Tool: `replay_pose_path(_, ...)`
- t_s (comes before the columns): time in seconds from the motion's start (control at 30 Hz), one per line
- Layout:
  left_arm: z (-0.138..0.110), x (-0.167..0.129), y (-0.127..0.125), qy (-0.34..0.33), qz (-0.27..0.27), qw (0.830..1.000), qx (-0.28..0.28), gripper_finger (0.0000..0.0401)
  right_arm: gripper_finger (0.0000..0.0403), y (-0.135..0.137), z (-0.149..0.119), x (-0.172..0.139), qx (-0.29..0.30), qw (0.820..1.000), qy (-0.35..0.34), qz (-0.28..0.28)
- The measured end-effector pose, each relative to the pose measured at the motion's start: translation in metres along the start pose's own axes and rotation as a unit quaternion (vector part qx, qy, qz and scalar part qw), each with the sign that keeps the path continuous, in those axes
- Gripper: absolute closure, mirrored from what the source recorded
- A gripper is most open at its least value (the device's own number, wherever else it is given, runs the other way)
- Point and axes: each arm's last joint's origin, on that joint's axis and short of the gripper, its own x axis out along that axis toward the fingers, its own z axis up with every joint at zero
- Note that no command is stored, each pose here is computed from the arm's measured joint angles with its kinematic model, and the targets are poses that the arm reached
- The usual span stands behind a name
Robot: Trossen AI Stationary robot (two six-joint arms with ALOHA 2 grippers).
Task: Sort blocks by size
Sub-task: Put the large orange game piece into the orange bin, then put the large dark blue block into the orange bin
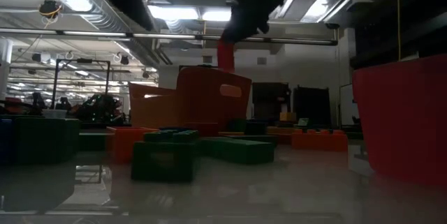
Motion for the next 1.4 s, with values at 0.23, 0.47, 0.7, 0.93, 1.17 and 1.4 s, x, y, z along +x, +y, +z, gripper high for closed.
replay_pose_path(0.23,-0.016,0.012,-0.003,0.015,0.009,0.997,-0.076,0.0219,0.0212,-0.001,-0.004,0.010,-0.008,1.000,0.014,0.013)
replay_pose_path(0.47,-0.040,0.034,-0.013,0.023,-0.022,0.992,-0.122,0.0219,0.0207,-0.007,0.010,-0.024,-0.039,0.999,0.025,0.009)
replay_pose_path(0.7,-0.057,0.052,-0.023,-0.014,-0.080,0.991,-0.103,0.0219,0.0210,-0.018,0.021,-0.079,-0.059,0.998,0.006,0.009)
replay_pose_path(0.93,-0.071,0.063,-0.028,-0.048,-0.113,0.989,-0.076,0.0219,0.0210,-0.025,0.012,-0.120,-0.052,0.999,0.009,0.012)
replay_pose_path(1.17,-0.085,0.075,-0.031,-0.067,-0.123,0.987,-0.083,0.0219,0.0210,-0.027,-0.012,-0.131,-0.045,0.998,0.031,0.013)
replay_pose_path(1.4,-0.093,0.089,-0.039,-0.052,-0.113,0.990,-0.059,0.0219,0.0210,-0.028,-0.044,-0.132,-0.012,0.999,0.033,0.011)
